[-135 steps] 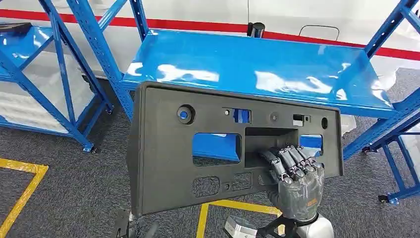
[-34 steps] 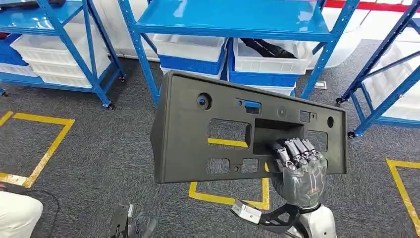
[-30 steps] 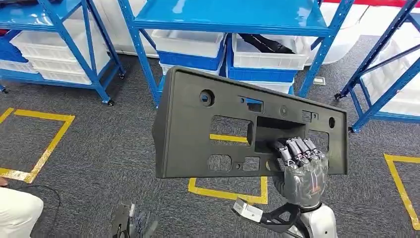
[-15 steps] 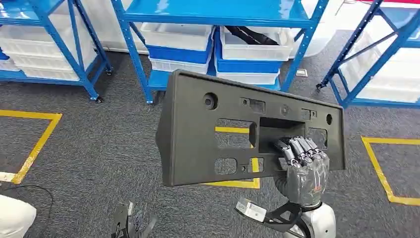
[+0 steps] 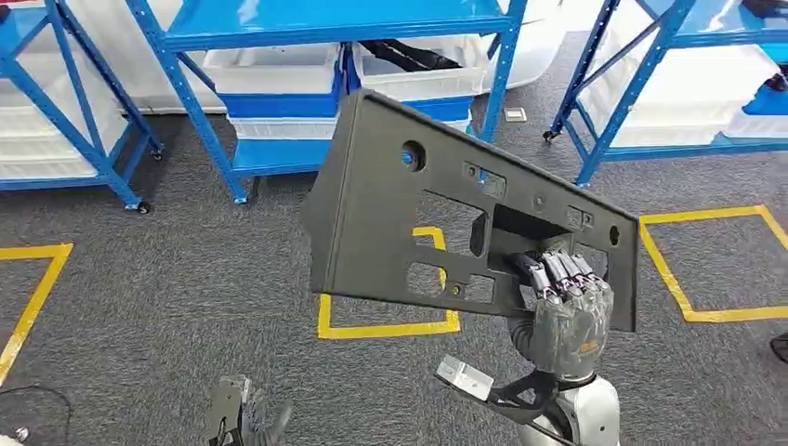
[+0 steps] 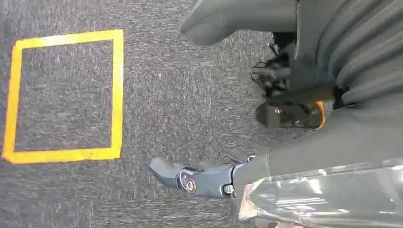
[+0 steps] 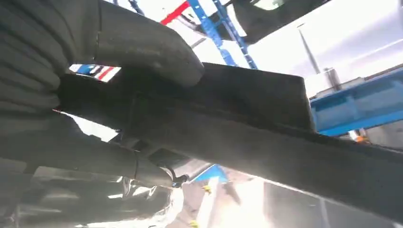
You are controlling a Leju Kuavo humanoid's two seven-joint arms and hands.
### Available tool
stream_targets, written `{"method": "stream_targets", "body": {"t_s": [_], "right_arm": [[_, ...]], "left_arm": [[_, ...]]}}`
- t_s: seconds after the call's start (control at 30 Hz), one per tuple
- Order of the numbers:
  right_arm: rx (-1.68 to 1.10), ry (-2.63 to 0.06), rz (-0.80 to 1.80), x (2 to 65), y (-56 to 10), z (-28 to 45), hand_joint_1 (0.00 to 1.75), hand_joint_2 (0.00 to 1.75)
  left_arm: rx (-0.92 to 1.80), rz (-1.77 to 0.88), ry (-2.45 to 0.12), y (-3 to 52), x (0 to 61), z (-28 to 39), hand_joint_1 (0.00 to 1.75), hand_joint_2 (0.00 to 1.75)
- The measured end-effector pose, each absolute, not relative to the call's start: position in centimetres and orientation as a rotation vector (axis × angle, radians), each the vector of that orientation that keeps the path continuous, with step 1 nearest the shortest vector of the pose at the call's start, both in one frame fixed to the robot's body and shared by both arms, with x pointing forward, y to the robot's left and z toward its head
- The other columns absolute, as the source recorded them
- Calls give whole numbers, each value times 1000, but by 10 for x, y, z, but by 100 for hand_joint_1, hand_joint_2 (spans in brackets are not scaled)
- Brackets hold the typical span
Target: Take the parts from the cabinet and place them on the table.
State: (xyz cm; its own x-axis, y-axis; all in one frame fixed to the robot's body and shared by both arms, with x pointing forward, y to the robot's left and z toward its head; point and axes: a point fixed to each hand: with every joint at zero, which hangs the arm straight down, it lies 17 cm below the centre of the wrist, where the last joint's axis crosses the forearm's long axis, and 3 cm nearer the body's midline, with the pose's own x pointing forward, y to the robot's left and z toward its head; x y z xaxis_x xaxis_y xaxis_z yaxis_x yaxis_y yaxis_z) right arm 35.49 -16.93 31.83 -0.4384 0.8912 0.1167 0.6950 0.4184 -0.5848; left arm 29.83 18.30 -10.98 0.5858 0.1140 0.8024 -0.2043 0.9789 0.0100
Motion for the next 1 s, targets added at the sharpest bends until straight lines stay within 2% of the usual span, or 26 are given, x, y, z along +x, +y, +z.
{"method": "stream_targets", "body": {"t_s": [0.23, 0.5, 1.0], "right_arm": [[-1284, -2245, 599, 360, -167, 315, 175, 175], [-1111, -2249, 715, 367, -145, 291, 175, 175], [-1026, -2182, 779, 366, -149, 249, 175, 175]], "left_arm": [[192, 159, -988, 205, 309, -88, 0, 175], [220, 110, -1034, 207, 314, -70, 0, 175], [295, 108, -1055, 226, 313, -54, 0, 175]]}}
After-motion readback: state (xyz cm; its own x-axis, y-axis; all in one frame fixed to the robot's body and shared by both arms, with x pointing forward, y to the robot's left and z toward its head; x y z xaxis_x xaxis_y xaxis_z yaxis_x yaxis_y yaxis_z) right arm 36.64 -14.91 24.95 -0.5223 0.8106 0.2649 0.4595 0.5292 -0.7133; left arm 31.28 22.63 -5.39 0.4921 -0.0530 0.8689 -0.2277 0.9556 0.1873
